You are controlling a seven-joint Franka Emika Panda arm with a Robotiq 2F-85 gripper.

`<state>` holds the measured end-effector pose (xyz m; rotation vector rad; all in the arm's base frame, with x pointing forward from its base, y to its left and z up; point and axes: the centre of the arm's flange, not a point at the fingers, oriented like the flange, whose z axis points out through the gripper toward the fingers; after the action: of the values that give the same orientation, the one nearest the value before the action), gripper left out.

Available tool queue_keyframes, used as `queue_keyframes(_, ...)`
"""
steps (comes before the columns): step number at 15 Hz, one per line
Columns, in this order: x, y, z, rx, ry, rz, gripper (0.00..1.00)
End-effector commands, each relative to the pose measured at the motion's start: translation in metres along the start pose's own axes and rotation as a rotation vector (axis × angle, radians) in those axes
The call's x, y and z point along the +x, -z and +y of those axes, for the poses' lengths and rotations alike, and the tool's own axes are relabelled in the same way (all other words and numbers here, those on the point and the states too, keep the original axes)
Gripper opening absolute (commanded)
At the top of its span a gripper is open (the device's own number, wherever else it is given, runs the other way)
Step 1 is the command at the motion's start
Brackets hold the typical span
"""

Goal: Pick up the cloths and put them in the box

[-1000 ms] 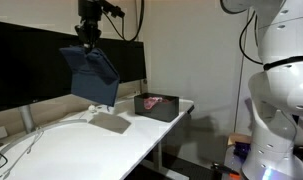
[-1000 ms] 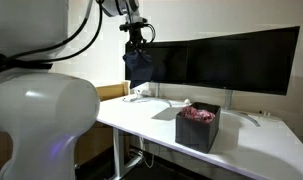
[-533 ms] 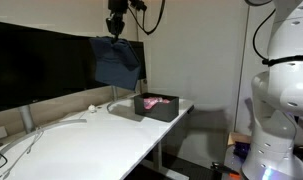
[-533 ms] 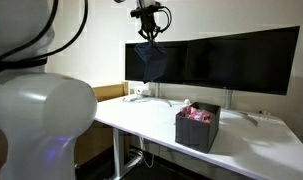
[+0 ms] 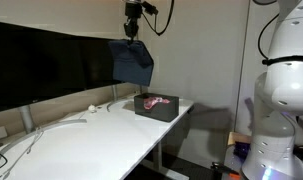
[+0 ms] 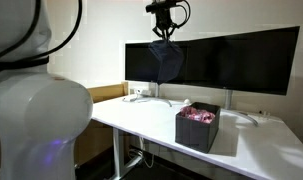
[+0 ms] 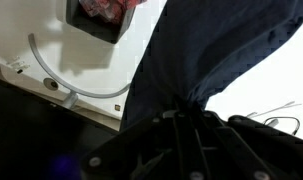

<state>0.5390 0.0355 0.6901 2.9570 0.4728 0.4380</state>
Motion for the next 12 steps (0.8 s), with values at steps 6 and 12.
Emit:
queue_keyframes(6,-0.021,-0.038,0.069,0.015,-0.040,-0.083,0.04)
queue_keyframes(12,-0.025,-0.072,0.094,0.013,-0.100,-0.147,0.04)
